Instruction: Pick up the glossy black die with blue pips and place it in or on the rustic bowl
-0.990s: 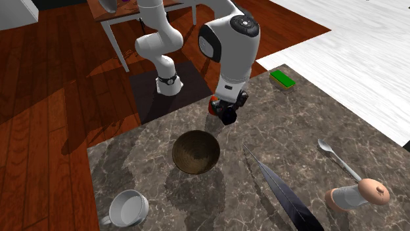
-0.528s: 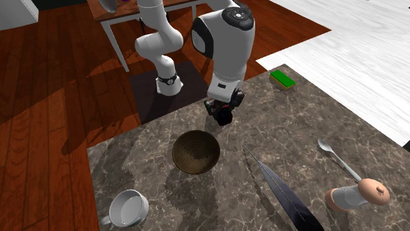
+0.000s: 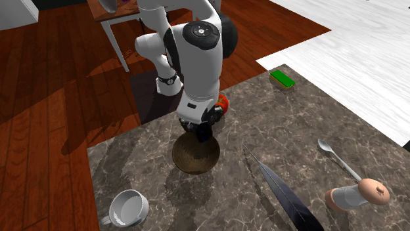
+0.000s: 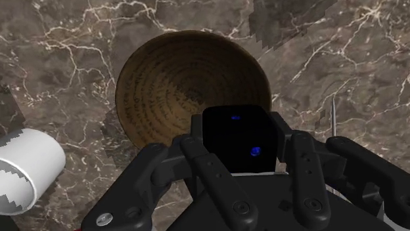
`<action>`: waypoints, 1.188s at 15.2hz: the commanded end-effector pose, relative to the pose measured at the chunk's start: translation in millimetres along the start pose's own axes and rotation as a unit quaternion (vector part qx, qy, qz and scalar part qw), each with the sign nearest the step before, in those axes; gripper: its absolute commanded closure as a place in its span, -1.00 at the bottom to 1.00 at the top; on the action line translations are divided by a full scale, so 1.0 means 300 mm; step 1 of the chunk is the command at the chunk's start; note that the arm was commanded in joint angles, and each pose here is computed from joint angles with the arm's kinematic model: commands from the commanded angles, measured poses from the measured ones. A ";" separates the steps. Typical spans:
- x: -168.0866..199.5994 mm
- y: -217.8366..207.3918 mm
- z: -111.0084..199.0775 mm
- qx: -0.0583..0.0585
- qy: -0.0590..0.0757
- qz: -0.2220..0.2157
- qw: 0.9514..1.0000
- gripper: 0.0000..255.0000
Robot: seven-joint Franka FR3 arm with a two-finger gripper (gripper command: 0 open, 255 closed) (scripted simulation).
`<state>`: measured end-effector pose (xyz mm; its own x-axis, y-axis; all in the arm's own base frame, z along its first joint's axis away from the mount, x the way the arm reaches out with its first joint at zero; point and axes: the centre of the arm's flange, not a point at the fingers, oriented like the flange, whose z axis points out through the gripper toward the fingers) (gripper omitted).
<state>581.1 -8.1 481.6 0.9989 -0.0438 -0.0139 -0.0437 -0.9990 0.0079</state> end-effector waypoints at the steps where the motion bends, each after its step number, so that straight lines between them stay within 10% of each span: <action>1: 0.036 0.086 -0.001 0.000 0.000 -0.001 1.000 1.00; 18: 0.053 0.119 0.237 0.000 0.000 -0.001 1.000 1.00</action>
<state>594.1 -45.3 411.4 0.9990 -0.0427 -0.0142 -0.0426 -0.9991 0.0081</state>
